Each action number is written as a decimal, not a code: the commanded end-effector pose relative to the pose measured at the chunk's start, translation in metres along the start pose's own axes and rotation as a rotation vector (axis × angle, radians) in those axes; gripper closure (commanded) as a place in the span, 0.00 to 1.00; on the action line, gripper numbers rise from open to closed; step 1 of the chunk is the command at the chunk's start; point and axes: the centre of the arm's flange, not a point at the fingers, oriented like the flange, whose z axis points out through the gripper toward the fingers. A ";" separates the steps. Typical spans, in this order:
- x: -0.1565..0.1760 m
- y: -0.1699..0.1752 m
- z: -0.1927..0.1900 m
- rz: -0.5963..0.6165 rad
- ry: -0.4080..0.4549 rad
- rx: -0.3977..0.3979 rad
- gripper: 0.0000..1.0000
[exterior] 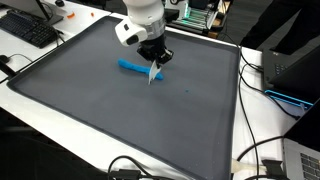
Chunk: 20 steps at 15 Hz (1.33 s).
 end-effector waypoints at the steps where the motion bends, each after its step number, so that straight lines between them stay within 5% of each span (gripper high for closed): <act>1: -0.007 -0.004 0.000 -0.004 -0.022 0.061 0.99; 10: -0.009 0.000 -0.036 0.012 -0.012 0.083 0.99; 20: -0.005 0.021 -0.078 -0.053 0.039 0.015 0.99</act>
